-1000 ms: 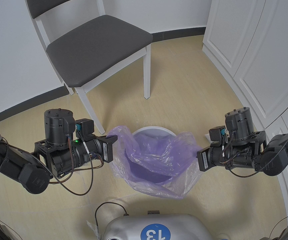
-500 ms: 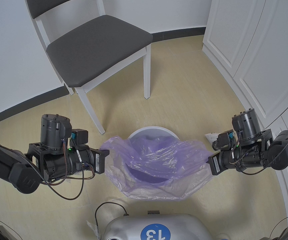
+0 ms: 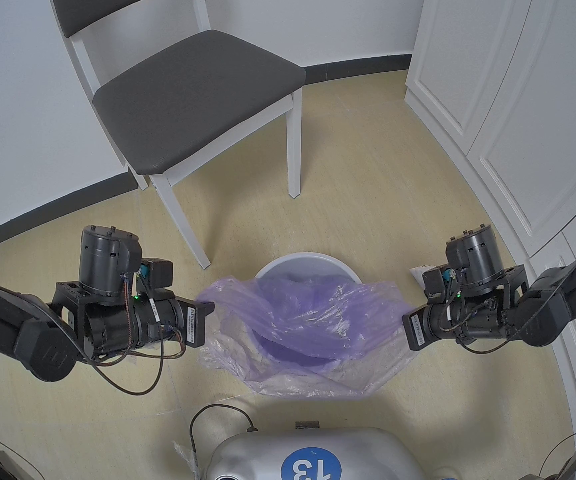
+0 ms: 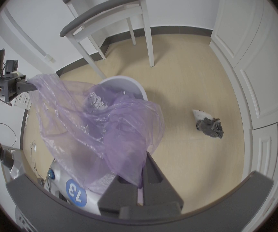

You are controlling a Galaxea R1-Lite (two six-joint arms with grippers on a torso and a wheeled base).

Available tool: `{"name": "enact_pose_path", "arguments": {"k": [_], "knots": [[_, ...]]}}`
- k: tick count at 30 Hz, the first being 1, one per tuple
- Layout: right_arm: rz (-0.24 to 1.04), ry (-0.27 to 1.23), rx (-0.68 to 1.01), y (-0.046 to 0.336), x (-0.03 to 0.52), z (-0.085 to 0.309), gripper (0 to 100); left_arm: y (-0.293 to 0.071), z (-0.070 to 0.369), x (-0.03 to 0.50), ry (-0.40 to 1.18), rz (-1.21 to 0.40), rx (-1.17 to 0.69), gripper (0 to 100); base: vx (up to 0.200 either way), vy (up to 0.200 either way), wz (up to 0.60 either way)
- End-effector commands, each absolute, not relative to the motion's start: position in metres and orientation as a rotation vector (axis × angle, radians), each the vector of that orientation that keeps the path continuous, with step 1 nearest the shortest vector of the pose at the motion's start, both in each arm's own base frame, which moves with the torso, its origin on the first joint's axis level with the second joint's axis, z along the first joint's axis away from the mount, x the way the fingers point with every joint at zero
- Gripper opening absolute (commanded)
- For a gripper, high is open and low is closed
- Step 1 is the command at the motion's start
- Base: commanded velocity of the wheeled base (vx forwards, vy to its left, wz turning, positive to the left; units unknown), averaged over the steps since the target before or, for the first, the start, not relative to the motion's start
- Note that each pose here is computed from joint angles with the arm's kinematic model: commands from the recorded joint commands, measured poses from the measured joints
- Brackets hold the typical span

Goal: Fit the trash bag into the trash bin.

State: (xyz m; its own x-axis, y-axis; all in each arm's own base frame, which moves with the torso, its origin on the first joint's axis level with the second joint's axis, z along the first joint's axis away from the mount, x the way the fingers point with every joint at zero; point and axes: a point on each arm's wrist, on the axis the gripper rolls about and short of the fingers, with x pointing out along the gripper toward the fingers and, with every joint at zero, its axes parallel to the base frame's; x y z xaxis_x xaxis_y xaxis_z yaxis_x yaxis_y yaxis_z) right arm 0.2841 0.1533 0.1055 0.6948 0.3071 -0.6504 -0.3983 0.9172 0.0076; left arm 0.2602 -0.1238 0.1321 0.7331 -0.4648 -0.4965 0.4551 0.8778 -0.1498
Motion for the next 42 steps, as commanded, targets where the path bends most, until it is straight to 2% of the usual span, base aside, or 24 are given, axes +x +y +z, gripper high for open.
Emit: {"name": "enact_pose_path", "arguments": {"k": [1, 10, 16, 21, 28, 33, 42], "knots": [[0.387, 0.729, -0.146, 0.16, 0.297, 0.078, 0, -0.126, 0.106, 0.277, 0.578, -0.491, -0.019, 0, 0.0, 0.0, 0.0], [0.371, 0.707, -0.125, 0.157, 0.312, 0.078, 0, -0.124, 0.091, 0.293, 0.533, -0.504, -0.047, 0, 0.0, 0.0, 0.0], [0.349, 0.703, -0.132, 0.146, 0.308, 0.089, 0, -0.11, 0.074, 0.286, 0.604, -0.466, -0.049, 0, 0.0, 0.0, 0.0], [0.363, 0.777, -0.174, 0.141, 0.289, 0.102, 0, -0.099, 0.07, 0.263, 0.659, -0.507, -0.054, 0, 0.0, 0.0, 0.0], [0.395, 0.83, -0.221, 0.151, 0.274, 0.095, 0, -0.096, 0.066, 0.25, 0.716, -0.521, -0.053, 0, 0.0, 0.0, 0.0], [0.366, 0.861, -0.286, 0.155, 0.275, 0.083, 0, -0.092, 0.051, 0.26, 0.765, -0.497, -0.063, 0, 0.0, 0.0, 0.0], [0.364, 0.82, -0.262, 0.161, 0.286, 0.075, 0, -0.089, 0.046, 0.277, 0.6, -0.527, -0.101, 0, 0.0, 0.0, 0.0]]}}
